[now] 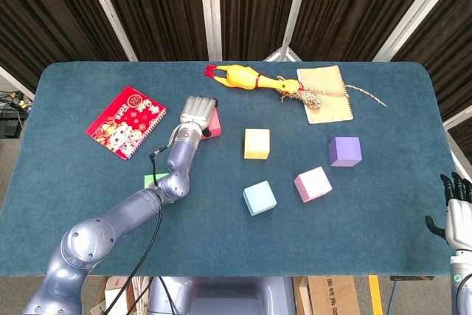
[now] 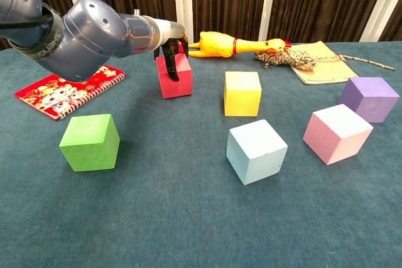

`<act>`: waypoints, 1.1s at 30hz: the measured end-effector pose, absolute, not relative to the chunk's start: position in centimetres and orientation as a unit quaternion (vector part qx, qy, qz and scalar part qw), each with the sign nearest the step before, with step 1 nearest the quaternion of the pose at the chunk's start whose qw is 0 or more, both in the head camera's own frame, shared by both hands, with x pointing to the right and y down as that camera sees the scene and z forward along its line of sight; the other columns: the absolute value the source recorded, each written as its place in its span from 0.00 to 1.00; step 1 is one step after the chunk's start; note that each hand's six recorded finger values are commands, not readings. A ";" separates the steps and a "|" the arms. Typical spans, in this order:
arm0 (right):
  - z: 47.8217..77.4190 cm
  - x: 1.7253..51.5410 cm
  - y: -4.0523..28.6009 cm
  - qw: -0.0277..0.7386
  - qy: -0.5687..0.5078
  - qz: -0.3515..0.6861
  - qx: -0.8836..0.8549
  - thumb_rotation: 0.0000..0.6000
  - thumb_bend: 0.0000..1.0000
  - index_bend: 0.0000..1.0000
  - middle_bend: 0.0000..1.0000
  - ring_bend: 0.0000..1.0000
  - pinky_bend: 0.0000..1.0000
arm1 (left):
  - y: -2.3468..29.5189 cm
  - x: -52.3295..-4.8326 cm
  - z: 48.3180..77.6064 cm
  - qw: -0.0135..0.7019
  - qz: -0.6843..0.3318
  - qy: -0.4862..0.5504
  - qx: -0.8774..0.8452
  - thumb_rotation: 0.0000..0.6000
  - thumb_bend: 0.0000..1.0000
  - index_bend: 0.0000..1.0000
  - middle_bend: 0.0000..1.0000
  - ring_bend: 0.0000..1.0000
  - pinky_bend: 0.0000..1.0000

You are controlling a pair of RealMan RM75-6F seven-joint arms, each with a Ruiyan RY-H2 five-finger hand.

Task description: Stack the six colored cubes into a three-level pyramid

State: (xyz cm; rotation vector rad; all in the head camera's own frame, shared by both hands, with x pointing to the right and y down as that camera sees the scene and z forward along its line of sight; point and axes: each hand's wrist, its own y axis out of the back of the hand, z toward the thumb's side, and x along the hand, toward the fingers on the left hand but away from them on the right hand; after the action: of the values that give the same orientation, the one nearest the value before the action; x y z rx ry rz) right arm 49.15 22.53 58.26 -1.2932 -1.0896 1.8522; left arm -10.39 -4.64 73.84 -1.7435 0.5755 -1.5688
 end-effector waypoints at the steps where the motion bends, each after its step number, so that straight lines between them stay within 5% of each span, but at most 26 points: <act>1: 58.3 49.2 22.5 0.312 -0.413 0.702 -0.490 1.00 0.28 0.11 0.07 0.08 0.00 | -4.7 -10.4 73.8 0.355 -0.607 0.224 -0.675 1.00 0.30 0.28 0.38 0.28 0.36; 22: 58.3 48.9 22.6 0.313 -0.411 0.704 -0.488 1.00 0.28 0.11 0.07 0.08 0.00 | -5.2 -11.6 67.5 0.354 -0.541 0.175 -0.742 1.00 0.31 0.28 0.38 0.28 0.36; 33: 58.4 48.7 22.6 0.314 -0.412 0.700 -0.491 1.00 0.28 0.11 0.07 0.08 0.00 | -3.3 -13.0 68.4 0.383 -0.533 0.145 -0.740 1.00 0.31 0.28 0.37 0.28 0.36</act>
State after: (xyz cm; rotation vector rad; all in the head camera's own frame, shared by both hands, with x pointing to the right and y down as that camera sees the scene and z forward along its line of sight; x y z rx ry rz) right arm 48.65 22.56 58.43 -1.2944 -1.0873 1.8469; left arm -13.02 -3.31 68.40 -1.8877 0.3707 -1.3584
